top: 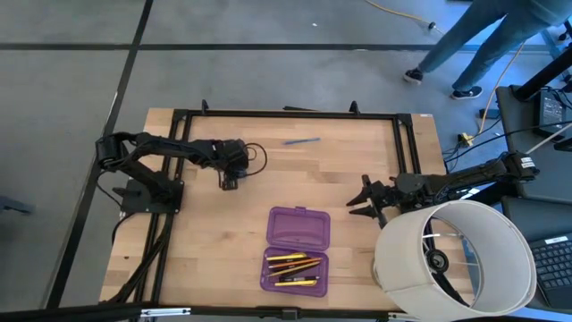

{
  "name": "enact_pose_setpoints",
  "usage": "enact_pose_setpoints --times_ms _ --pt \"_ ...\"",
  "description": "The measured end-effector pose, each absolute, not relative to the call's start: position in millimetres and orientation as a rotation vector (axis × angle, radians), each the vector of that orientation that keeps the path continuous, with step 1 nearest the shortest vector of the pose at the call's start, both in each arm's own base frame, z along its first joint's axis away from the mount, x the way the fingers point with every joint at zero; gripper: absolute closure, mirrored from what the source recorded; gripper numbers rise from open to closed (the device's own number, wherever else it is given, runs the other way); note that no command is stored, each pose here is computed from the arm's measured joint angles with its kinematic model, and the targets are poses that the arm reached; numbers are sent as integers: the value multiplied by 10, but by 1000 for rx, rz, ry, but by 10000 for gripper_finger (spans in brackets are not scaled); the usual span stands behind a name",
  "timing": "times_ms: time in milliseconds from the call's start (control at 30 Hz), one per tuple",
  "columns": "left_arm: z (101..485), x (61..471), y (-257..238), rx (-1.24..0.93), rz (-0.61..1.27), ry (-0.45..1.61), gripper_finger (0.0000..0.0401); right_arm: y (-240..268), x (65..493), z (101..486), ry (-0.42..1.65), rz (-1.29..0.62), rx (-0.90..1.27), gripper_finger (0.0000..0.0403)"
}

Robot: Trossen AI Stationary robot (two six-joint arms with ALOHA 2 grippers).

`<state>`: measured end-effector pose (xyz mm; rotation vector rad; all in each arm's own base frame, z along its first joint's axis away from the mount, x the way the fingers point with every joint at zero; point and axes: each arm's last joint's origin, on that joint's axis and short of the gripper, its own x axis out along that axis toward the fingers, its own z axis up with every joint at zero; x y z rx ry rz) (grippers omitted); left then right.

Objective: Pick & place school supplies into a supply box
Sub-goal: Put the blue scissors into the violet supply box

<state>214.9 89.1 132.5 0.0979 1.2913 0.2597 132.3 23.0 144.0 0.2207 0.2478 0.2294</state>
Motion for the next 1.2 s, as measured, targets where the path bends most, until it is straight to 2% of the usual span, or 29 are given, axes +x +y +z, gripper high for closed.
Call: enact_pose_setpoints --times_ms 367,567,833,1200 --pt "1321 2158 854 27 280 1282 267 211 1318 1404 283 154 270 272" --pt "1312 2164 836 -53 187 1258 289 211 1318 1405 282 155 271 272" --pt "1273 2173 836 -47 173 1280 328 211 1318 1405 282 155 271 272" --pt "1336 2176 811 -138 175 1238 330 211 1318 1405 281 155 271 272"
